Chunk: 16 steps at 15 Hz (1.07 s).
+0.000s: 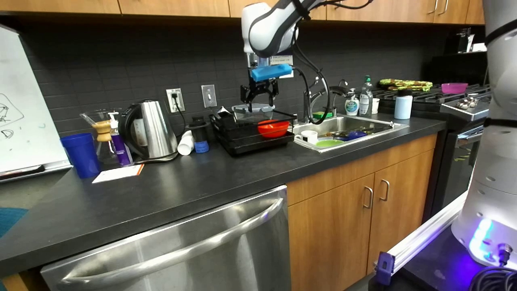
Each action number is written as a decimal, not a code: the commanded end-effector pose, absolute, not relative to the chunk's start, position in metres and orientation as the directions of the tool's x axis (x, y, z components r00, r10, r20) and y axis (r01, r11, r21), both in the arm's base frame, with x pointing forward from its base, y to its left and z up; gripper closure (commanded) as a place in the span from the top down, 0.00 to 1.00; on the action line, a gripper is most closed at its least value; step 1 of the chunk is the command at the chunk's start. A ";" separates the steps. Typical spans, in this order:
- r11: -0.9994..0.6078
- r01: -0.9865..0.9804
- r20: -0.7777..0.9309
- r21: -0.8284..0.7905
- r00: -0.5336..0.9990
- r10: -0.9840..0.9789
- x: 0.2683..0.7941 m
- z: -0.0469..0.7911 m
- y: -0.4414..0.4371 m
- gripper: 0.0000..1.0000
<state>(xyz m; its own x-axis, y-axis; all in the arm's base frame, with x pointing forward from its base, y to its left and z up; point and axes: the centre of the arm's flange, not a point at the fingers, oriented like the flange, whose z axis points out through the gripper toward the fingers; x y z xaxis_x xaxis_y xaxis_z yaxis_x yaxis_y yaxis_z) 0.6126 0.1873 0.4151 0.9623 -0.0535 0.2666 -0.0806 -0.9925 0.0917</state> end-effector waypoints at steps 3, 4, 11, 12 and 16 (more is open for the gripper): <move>-0.991 -0.112 0.269 0.071 0.959 -0.089 0.625 0.400 0.188 1.00; -0.991 -0.115 0.268 0.070 0.959 -0.092 0.625 0.396 0.187 1.00; -0.991 -0.123 0.284 0.052 0.953 -0.103 0.629 0.373 0.176 1.00; -0.991 -0.125 0.282 0.053 0.954 -0.105 0.629 0.368 0.173 1.00; -0.989 -0.135 0.273 0.059 0.955 -0.115 0.628 0.356 0.162 1.00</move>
